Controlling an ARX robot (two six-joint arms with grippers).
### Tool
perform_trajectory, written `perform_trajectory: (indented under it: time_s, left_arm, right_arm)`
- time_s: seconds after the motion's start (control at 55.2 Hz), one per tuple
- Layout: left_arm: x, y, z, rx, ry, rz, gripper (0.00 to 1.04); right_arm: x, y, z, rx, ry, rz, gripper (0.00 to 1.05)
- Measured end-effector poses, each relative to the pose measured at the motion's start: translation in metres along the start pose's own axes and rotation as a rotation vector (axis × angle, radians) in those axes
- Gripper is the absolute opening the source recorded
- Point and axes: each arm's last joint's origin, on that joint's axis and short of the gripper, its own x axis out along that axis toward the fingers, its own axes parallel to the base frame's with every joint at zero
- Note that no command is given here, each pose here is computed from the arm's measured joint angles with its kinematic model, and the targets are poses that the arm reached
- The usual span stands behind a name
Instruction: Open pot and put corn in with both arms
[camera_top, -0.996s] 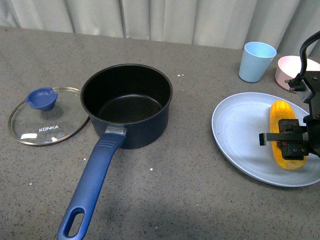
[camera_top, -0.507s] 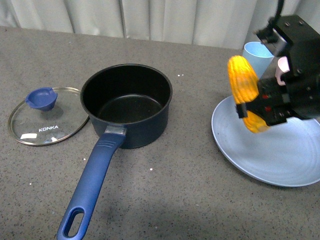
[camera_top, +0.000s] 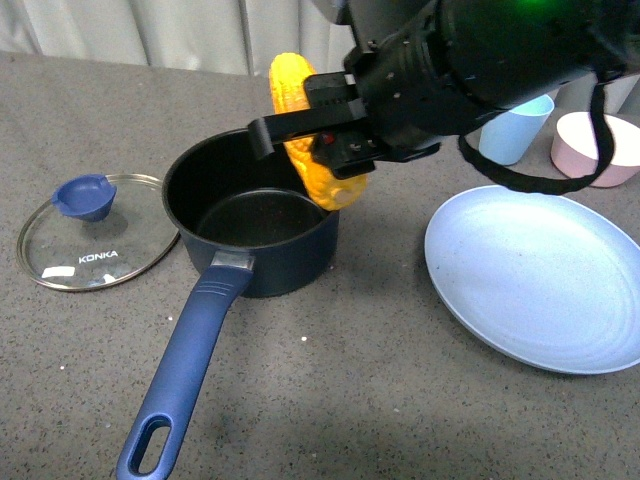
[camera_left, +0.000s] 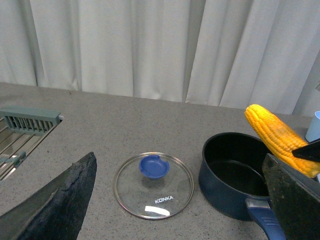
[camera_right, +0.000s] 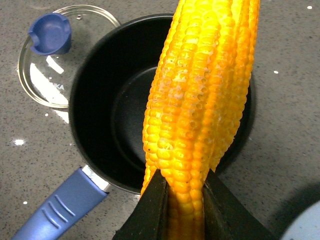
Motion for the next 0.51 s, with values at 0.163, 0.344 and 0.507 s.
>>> perform_trajectory:
  time_s: [0.163,0.344,0.507]
  left_arm:
    - [0.000,0.000,0.000,0.000,0.000,0.000,0.98]
    - [0.000,0.000,0.000,0.000,0.000,0.000,0.98]
    - [0.000,0.000,0.000,0.000,0.000,0.000,0.98]
  right_arm:
    - [0.013,0.012,0.005,-0.002,0.011,0.016,0.12]
    - [0.026,0.017,0.005,0.006,0.027,0.000,0.12]
    - [0.031,0.019,0.005,0.014,0.032,-0.011,0.12]
